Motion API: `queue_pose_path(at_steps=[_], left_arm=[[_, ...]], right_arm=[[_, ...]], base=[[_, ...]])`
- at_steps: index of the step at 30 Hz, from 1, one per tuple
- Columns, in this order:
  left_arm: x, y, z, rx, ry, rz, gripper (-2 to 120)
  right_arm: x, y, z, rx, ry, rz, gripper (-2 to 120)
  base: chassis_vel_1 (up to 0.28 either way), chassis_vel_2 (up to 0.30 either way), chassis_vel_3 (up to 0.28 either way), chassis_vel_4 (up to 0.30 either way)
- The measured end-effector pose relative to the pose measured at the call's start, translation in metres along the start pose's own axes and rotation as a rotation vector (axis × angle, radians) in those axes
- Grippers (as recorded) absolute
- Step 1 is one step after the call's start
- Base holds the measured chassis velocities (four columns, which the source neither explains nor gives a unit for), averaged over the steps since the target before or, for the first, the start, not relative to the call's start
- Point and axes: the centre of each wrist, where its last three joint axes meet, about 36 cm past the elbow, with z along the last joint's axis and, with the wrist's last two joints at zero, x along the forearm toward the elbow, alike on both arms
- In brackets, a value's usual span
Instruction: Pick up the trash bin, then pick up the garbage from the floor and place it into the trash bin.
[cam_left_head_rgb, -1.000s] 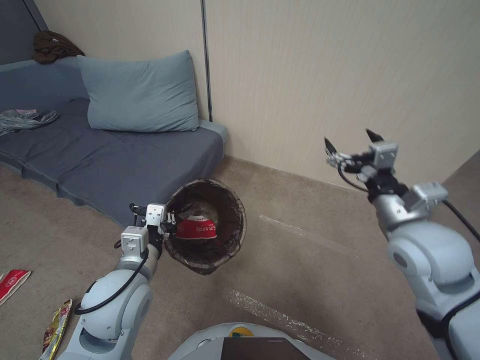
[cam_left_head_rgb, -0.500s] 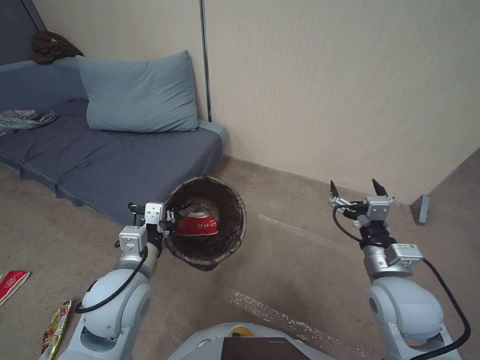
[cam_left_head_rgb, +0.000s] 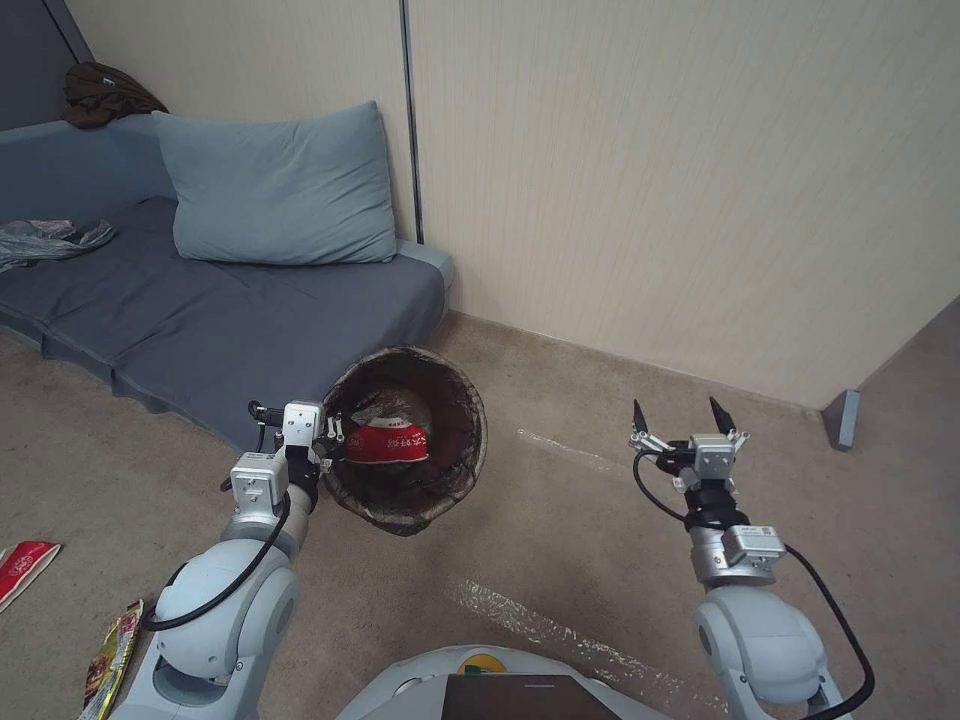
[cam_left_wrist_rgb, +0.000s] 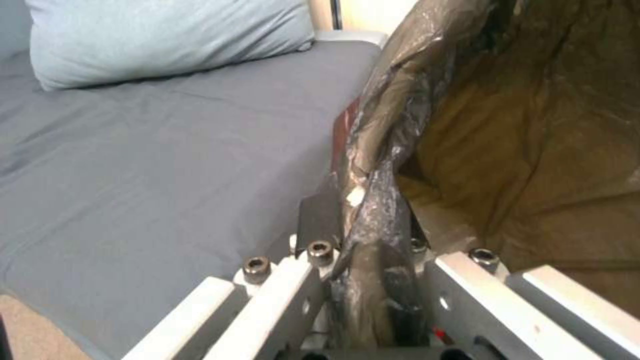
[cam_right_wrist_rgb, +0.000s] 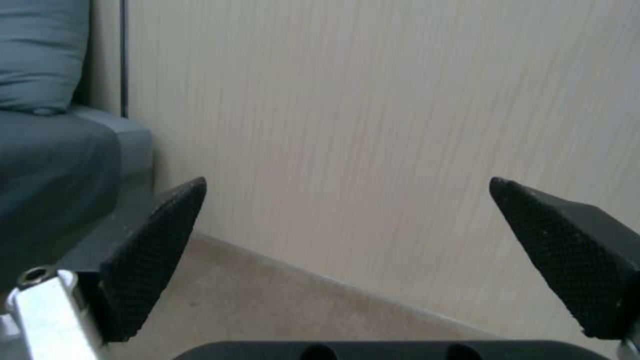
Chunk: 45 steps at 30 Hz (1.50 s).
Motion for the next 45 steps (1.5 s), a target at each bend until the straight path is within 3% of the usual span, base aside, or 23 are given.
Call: queue_pose_path(at_steps=[11, 20, 45], left_arm=[[0.000, 0.003, 0.000, -0.043, -0.036, -0.009, 0], [0.004, 0.000, 0.001, 0.007, -0.014, 0.019, 0], [0.006, -0.001, -0.001, 0.027, -0.009, 0.030, 0]], right_arm=[[0.020, 0.023, 0.050, -0.019, -0.012, 0.008, 100], [0.012, 0.027, 0.049, -0.037, -0.053, 0.033, 100], [0.010, 0.030, 0.051, -0.047, -0.052, 0.037, 100]], base=[[0.000, 0.000, 0.000, 0.000], [0.000, 0.000, 0.000, 0.000], [0.000, 0.000, 0.000, 0.000]])
